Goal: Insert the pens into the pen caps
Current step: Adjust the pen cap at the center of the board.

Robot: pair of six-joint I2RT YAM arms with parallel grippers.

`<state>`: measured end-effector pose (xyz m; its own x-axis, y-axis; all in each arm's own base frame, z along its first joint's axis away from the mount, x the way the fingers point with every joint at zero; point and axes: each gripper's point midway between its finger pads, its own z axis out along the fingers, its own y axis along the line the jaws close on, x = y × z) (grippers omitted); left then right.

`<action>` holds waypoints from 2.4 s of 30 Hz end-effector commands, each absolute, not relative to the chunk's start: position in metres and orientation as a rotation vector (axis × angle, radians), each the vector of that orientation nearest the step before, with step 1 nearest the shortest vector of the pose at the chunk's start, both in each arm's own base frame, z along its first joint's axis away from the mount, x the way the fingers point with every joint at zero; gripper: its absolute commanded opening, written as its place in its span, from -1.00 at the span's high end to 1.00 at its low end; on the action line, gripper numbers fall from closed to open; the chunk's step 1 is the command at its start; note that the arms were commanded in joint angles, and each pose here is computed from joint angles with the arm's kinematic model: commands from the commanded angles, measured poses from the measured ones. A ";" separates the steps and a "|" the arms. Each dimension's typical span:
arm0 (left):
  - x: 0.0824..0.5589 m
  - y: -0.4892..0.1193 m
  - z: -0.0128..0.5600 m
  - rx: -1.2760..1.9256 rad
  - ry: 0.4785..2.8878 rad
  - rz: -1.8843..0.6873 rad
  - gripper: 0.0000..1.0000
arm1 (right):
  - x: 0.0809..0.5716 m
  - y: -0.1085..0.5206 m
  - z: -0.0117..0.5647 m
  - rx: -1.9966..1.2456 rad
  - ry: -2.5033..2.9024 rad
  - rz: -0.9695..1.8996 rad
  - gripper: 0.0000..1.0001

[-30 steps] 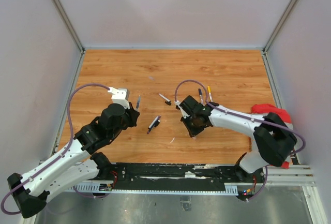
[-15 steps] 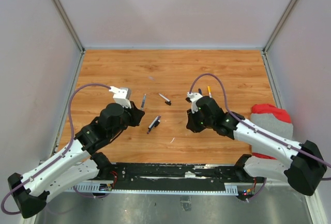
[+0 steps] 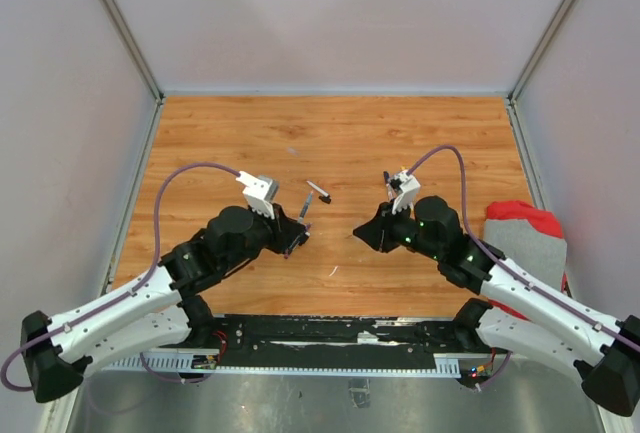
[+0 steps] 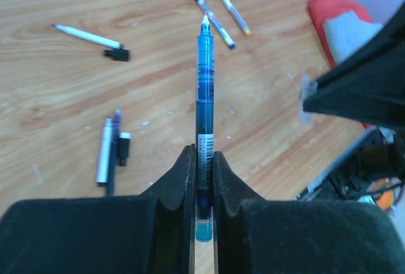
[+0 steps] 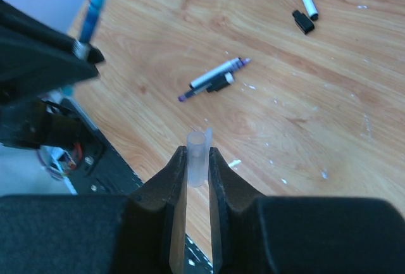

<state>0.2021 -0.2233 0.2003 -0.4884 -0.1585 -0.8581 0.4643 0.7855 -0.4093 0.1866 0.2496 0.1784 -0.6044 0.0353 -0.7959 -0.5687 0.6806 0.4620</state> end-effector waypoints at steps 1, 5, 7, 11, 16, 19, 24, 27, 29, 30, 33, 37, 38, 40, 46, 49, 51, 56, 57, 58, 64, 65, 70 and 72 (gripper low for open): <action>0.187 -0.253 0.212 0.280 1.863 -0.867 0.99 | 0.193 0.258 0.222 -0.256 1.886 1.103 0.99; 0.172 -0.268 0.219 0.330 1.799 -0.965 0.99 | 0.190 0.258 0.249 -0.211 1.757 1.198 0.99; 0.162 -0.273 0.230 0.362 1.743 -1.021 0.99 | 0.186 0.258 0.261 -0.186 1.693 1.254 0.99; 0.143 -0.279 0.254 0.439 1.624 -1.118 0.99 | 0.176 0.256 0.285 -0.198 1.546 1.344 0.99; 0.127 -0.282 0.268 0.518 1.531 -1.193 0.99 | 0.166 0.250 0.301 -0.232 1.400 1.384 0.99; 0.120 -0.287 0.272 0.562 1.495 -1.232 0.99 | 0.163 0.248 0.310 -0.220 1.334 1.415 0.99; 0.113 -0.294 0.276 0.609 1.460 -1.273 0.99 | 0.163 0.245 0.333 -0.160 1.243 1.477 0.99; 0.112 -0.295 0.277 0.616 1.451 -1.278 0.99 | 0.163 0.245 0.346 -0.150 1.197 1.506 0.99; 0.111 -0.295 0.278 0.621 1.448 -1.280 0.99 | 0.164 0.246 0.351 -0.139 1.186 1.520 0.99; 0.111 -0.295 0.278 0.622 1.449 -1.278 0.99 | 0.164 0.246 0.354 -0.135 1.183 1.523 0.99; 0.111 -0.294 0.277 0.624 1.453 -1.275 0.99 | 0.165 0.248 0.360 -0.135 1.172 1.539 0.99; 0.111 -0.293 0.275 0.619 1.460 -1.273 0.99 | 0.163 0.249 0.369 -0.138 1.139 1.568 0.99; 0.111 -0.293 0.275 0.620 1.461 -1.273 0.99 | 0.162 0.249 0.371 -0.138 1.130 1.576 0.99; 0.112 -0.293 0.275 0.618 1.462 -1.272 0.99 | 0.160 0.248 0.374 -0.137 1.114 1.587 0.99; 0.112 -0.294 0.275 0.619 1.463 -1.270 0.99 | 0.156 0.247 0.380 -0.146 1.091 1.602 0.99; 0.112 -0.294 0.274 0.620 1.467 -1.270 0.99 | 0.156 0.248 0.380 -0.153 1.096 1.604 0.99; 0.112 -0.294 0.274 0.620 1.465 -1.269 0.99 | 0.156 0.250 0.378 -0.156 1.104 1.607 0.99; 0.112 -0.293 0.275 0.616 1.465 -1.269 0.99 | 0.157 0.255 0.374 -0.168 1.126 1.615 0.99; 0.112 -0.293 0.275 0.616 1.464 -1.268 0.99 | 0.157 0.256 0.373 -0.172 1.130 1.616 0.99; 0.112 -0.293 0.274 0.617 1.465 -1.268 0.99 | 0.157 0.257 0.372 -0.176 1.133 1.617 0.99; 0.112 -0.293 0.275 0.617 1.462 -1.265 0.99 | 0.158 0.259 0.366 -0.184 1.152 1.619 0.99; 0.113 -0.292 0.276 0.614 1.463 -1.262 0.99 | 0.157 0.260 0.365 -0.185 1.154 1.619 0.99; 0.113 -0.292 0.275 0.611 1.465 -1.261 0.99 | 0.156 0.261 0.360 -0.195 1.170 1.619 0.99; 0.113 -0.292 0.276 0.610 1.461 -1.264 0.99 | 0.156 0.263 0.356 -0.198 1.182 1.617 0.99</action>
